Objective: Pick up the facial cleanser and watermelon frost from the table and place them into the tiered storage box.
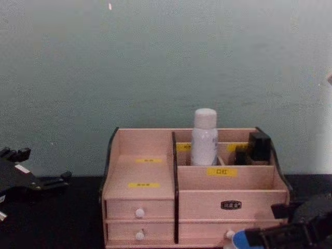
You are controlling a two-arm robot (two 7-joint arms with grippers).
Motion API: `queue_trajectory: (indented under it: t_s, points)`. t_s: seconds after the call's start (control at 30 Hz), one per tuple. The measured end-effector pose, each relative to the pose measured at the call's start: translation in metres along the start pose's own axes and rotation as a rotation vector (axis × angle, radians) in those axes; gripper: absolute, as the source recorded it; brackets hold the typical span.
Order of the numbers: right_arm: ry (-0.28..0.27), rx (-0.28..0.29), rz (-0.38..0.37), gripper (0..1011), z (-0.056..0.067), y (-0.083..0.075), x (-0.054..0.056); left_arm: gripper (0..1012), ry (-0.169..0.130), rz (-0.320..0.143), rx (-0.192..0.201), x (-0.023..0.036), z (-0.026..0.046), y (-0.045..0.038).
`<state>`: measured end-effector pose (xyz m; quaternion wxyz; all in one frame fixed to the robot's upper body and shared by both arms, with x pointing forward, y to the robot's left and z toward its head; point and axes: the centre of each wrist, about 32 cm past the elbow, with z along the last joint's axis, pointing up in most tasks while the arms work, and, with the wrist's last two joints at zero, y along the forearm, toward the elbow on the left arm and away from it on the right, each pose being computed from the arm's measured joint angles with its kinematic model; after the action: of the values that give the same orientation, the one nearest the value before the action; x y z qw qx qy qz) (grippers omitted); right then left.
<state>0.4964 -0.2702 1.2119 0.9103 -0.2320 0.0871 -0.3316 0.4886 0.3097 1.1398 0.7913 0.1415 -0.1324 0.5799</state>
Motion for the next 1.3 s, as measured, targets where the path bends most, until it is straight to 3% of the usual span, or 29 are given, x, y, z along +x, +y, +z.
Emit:
queue_trajectory:
  t_s: [0.3, 0.73, 1.3]
  points:
    - [-0.004, -0.023, 0.018, 1000, -0.004, 0.003, -0.003, 1001, 0.0, 0.0, 0.0, 0.0, 0.0, 0.0]
    - [-0.022, -0.025, -0.013, 1000, -0.008, 0.011, -0.005, 1001, 0.0, 0.0, 0.0, 0.0, 0.0, 0.0]
    - [-0.008, -0.042, -0.014, 1000, -0.012, 0.023, -0.001, 1001, 0.0, 0.0, 0.0, 0.0, 0.0, 0.0]
